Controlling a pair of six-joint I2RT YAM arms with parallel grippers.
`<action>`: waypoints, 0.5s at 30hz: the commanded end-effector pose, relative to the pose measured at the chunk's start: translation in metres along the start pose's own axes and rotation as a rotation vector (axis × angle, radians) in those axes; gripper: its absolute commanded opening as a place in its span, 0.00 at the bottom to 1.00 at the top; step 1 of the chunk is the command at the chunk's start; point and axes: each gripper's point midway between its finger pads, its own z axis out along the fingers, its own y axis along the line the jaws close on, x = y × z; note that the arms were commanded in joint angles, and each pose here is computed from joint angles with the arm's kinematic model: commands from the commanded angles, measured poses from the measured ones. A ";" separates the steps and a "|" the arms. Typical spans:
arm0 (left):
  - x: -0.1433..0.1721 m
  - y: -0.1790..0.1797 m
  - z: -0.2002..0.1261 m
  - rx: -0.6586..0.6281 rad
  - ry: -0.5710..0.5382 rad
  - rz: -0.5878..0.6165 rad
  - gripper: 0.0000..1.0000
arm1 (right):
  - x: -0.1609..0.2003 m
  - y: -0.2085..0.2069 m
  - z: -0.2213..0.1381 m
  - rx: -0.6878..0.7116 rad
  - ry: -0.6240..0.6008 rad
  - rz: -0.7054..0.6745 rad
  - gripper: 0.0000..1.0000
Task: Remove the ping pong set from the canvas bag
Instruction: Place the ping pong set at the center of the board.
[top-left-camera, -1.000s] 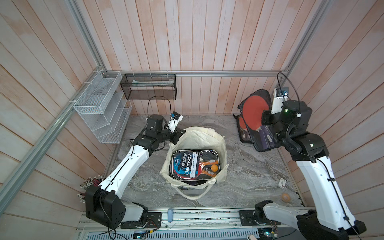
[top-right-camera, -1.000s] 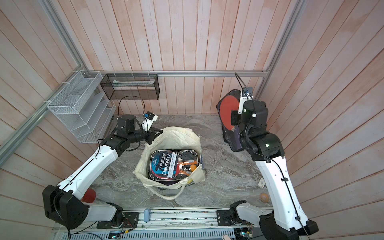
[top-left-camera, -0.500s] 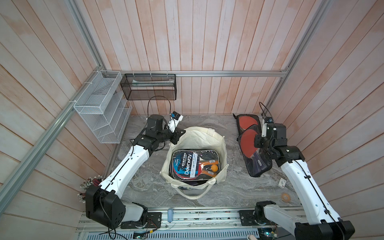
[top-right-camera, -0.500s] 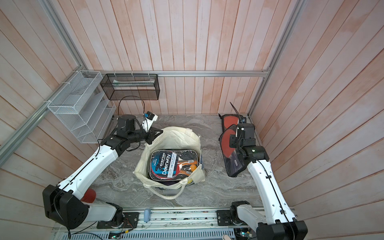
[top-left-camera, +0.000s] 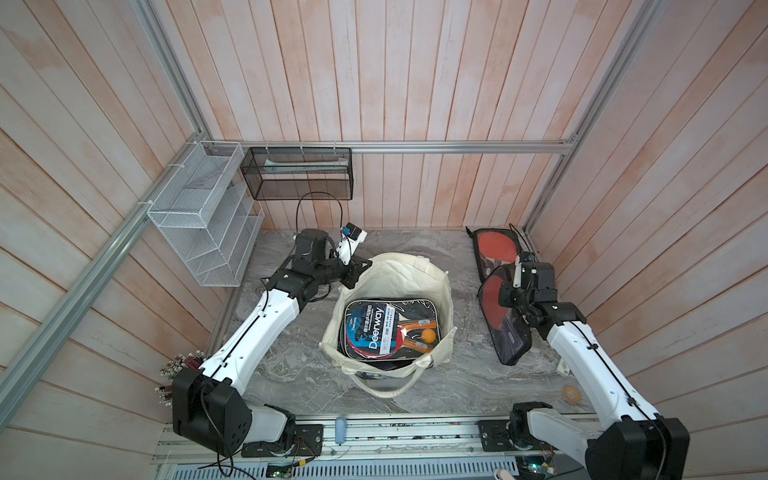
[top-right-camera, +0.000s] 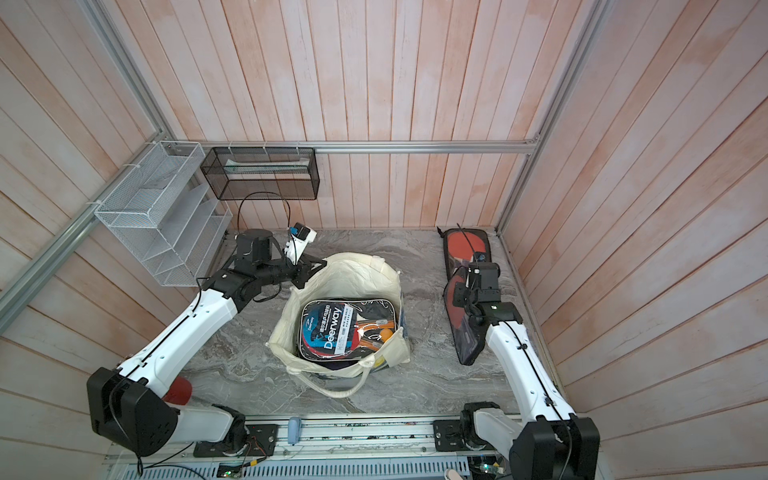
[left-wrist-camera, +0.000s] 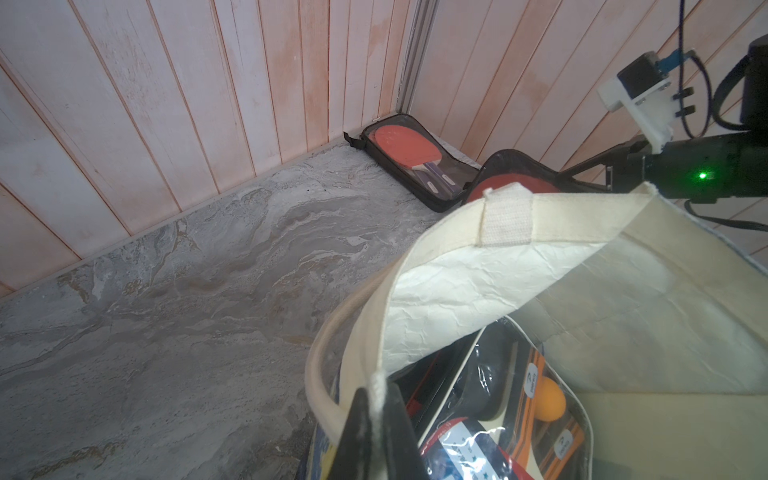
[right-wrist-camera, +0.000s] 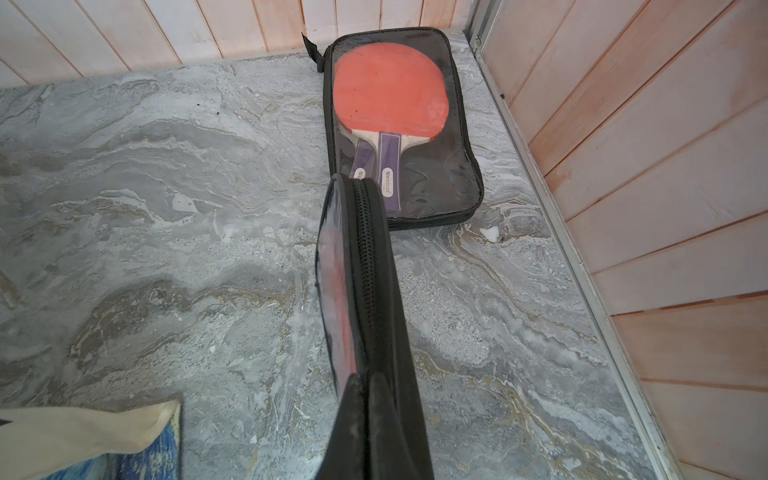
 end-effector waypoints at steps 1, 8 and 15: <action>-0.024 -0.007 -0.002 0.035 -0.079 0.050 0.00 | -0.015 -0.002 0.006 -0.007 -0.070 0.049 0.00; -0.024 -0.007 0.000 0.040 -0.076 0.048 0.00 | 0.000 -0.035 0.021 0.066 -0.042 0.091 0.00; -0.024 -0.007 0.004 0.059 -0.074 0.045 0.00 | 0.012 -0.064 0.056 0.168 0.048 0.083 0.00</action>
